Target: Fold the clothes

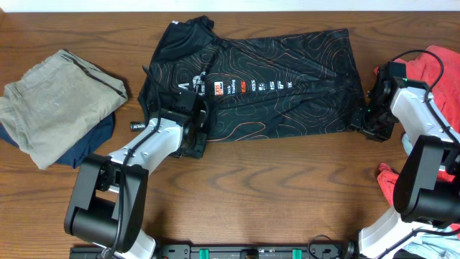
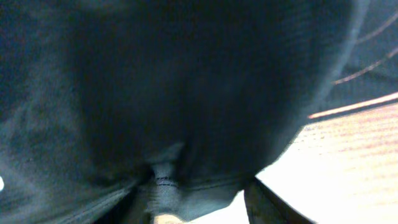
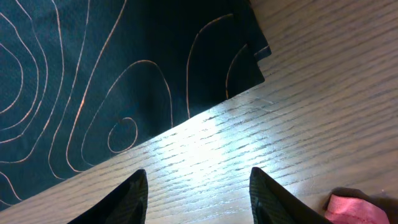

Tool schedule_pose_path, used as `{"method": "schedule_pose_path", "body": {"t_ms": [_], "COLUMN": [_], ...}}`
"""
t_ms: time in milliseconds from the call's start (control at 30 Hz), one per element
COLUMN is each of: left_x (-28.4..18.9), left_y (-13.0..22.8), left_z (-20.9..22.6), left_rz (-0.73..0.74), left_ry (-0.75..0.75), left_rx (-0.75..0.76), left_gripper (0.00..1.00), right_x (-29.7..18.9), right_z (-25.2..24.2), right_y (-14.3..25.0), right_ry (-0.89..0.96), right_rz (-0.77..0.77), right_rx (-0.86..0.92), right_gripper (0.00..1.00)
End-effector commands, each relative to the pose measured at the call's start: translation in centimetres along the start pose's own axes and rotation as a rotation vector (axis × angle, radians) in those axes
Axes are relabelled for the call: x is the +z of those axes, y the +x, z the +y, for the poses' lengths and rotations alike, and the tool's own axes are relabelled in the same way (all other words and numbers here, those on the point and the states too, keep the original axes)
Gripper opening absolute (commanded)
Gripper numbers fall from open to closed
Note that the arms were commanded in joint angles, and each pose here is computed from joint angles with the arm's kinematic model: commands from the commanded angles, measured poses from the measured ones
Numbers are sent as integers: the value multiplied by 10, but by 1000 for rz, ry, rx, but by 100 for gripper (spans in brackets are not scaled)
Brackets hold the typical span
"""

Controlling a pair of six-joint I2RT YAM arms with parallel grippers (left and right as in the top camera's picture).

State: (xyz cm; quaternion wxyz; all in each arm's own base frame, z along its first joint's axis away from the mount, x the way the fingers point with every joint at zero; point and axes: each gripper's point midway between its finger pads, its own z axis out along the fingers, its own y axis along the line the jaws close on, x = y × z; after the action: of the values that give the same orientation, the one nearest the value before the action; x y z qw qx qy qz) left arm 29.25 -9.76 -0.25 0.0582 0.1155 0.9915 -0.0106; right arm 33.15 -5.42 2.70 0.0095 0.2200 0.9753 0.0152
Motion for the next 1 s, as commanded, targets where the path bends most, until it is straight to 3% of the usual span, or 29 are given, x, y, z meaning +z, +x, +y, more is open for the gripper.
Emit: {"method": "schedule_pose_path", "body": {"t_ms": [0, 67, 333, 633, 733, 767, 867, 967], "left_x": [3, 3, -21, -109, -131, -132, -126, -113], "left_y": [2, 2, -18, -123, -151, -153, -142, -115], "left_z": [1, 1, 1, 26, 34, 37, 48, 57], "left_rz": [8, 6, -45, -437, -559, -568, -525, -408], "left_ry": [-12, -12, -16, -173, -184, -183, -177, -189], "left_rx": [16, 16, 14, -35, -97, -116, -208, -274], "left_gripper": [27, 6, 6, 6, 46, 54, 67, 70], "right_x": [3, 3, 3, 3, 3, 3, 3, 3], "right_z": [0, 0, -1, 0, -1, -1, -1, -1], "right_y": [2, 2, 1, 2, 3, 3, 3, 3], "right_ry": [9, 9, 10, 9, 11, 11, 12, 12], "right_rz": [8, 9, 7, 8, 14, 15, 16, 16], "right_rx": [-6, -6, -5, -6, -6, -6, -6, -6], "right_gripper": [51, 51, 51, 51, 52, 52, 54, 55]}}
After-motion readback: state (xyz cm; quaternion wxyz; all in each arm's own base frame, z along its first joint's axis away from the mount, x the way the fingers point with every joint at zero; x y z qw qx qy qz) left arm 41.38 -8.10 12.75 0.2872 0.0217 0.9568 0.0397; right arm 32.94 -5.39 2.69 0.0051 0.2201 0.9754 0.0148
